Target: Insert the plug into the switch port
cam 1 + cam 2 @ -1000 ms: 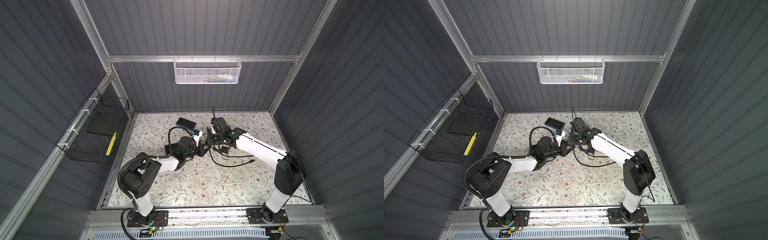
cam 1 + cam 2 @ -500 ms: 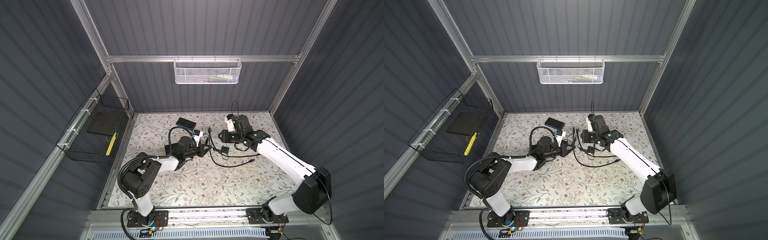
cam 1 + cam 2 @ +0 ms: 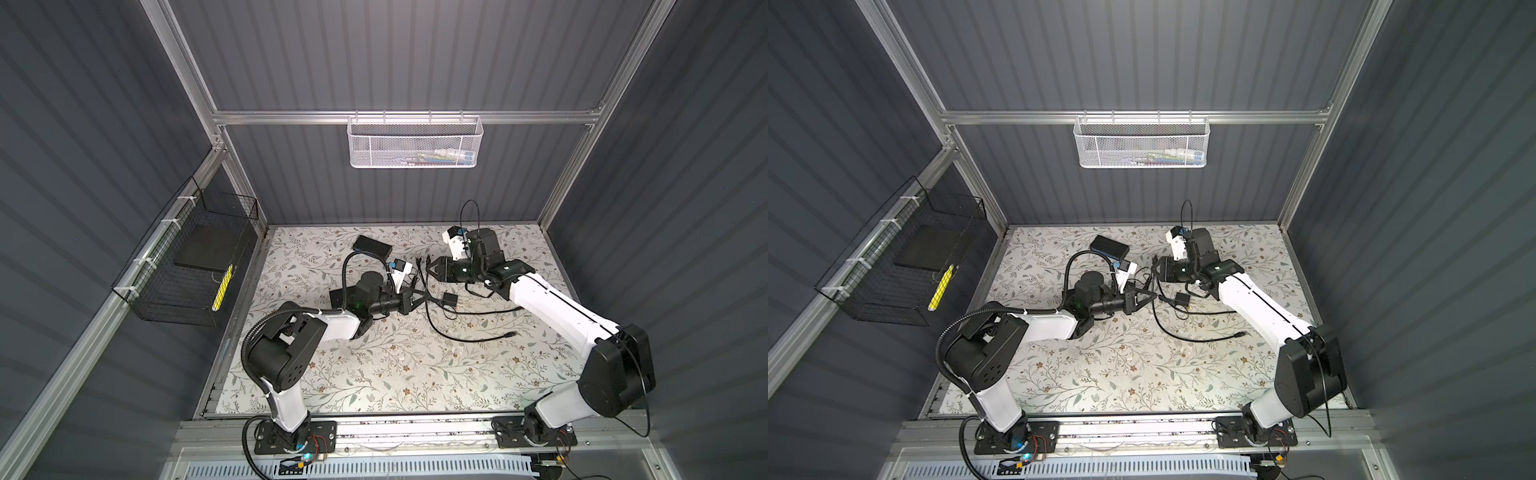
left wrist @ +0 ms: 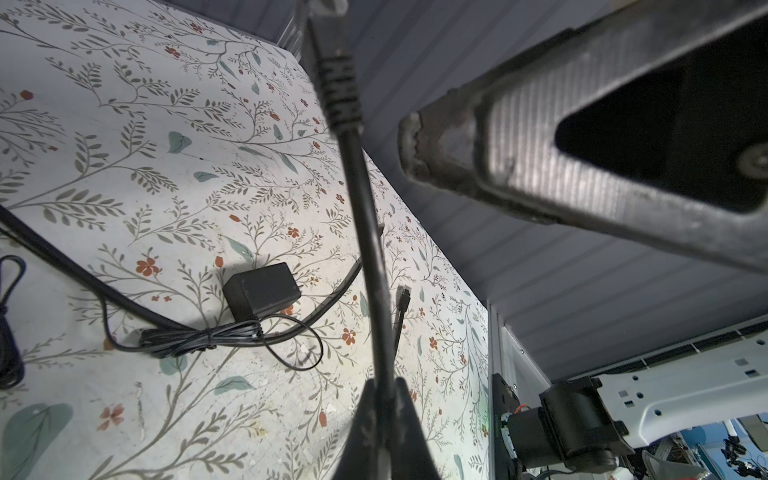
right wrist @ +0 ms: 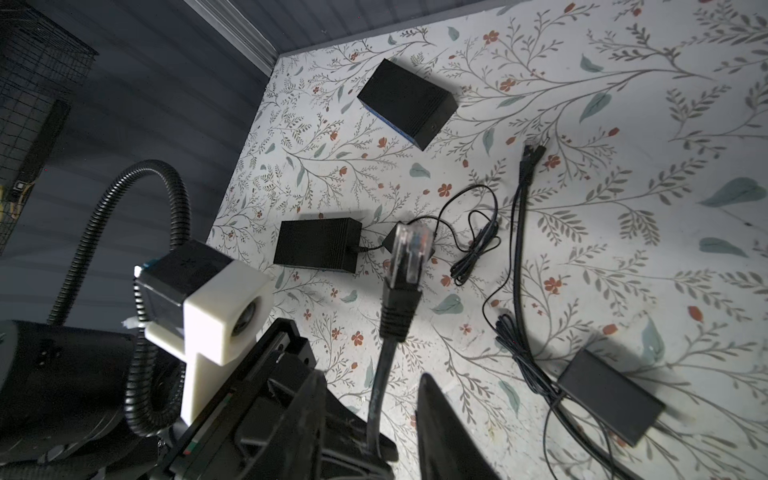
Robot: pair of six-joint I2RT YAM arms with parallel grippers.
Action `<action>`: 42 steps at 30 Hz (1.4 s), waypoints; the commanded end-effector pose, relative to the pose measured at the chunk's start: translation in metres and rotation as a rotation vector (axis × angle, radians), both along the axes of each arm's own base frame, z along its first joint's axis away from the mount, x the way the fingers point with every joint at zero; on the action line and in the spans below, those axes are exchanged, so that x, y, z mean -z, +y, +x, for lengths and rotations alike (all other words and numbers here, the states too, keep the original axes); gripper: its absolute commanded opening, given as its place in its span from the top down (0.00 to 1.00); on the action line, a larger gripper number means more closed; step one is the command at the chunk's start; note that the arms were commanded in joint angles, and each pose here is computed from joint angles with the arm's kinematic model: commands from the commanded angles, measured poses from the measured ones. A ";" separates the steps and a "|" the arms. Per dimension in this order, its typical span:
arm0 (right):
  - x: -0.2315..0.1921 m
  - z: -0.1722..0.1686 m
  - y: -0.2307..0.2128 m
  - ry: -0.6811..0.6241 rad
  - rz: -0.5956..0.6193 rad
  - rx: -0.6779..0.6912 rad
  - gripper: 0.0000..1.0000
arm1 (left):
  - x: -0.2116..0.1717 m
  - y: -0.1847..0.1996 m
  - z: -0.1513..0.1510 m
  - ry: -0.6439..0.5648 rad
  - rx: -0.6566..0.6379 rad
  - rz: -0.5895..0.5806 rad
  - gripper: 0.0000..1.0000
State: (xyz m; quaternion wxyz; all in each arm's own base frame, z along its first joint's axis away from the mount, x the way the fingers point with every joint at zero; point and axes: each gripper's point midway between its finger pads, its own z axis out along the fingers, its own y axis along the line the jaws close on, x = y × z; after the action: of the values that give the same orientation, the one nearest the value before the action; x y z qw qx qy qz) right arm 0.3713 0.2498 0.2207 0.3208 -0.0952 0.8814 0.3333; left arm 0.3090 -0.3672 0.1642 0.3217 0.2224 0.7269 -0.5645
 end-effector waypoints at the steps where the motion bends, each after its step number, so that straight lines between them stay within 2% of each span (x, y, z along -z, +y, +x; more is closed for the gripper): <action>1: 0.003 -0.002 -0.001 -0.003 0.010 -0.004 0.63 | -0.016 -0.005 -0.001 -0.039 0.030 -0.033 1.00; 4: 0.006 -0.004 -0.016 -0.009 -0.032 0.029 0.64 | -0.014 -0.004 0.001 -0.040 0.012 -0.028 1.00; 6: 0.005 -0.001 -0.045 -0.015 -0.074 0.105 0.65 | -0.016 -0.003 0.001 -0.044 0.009 -0.027 1.00; 10: -0.012 -0.004 -0.096 -0.052 -0.028 0.213 0.65 | -0.016 -0.001 -0.001 -0.051 0.011 -0.020 1.00; 12: -0.018 -0.010 -0.100 -0.055 0.007 0.192 0.65 | -0.016 -0.002 0.000 -0.053 0.013 -0.019 1.00; 17: -0.013 -0.014 -0.087 -0.014 0.070 0.123 0.66 | -0.018 -0.005 0.001 -0.052 0.027 -0.032 1.00; 20: -0.011 -0.010 -0.074 -0.012 0.115 0.098 0.62 | -0.018 -0.006 0.001 -0.050 0.028 -0.036 1.00; 25: -0.011 -0.002 -0.041 -0.031 0.087 0.038 0.56 | -0.020 -0.006 0.000 -0.052 0.033 -0.040 1.00; 35: -0.010 0.023 -0.010 -0.050 0.095 0.024 0.58 | -0.024 -0.005 -0.004 -0.053 0.043 -0.052 1.00; 42: -0.003 0.027 0.005 -0.036 0.084 -0.016 0.56 | -0.026 -0.007 -0.005 -0.057 0.060 -0.059 1.00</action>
State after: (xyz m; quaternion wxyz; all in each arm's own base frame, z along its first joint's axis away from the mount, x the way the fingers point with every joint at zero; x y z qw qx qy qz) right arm 0.3955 0.2486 0.2175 0.3306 -0.0850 0.8649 0.3679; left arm 0.3058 -0.3696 0.1720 0.3229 0.2347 0.7143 -0.5748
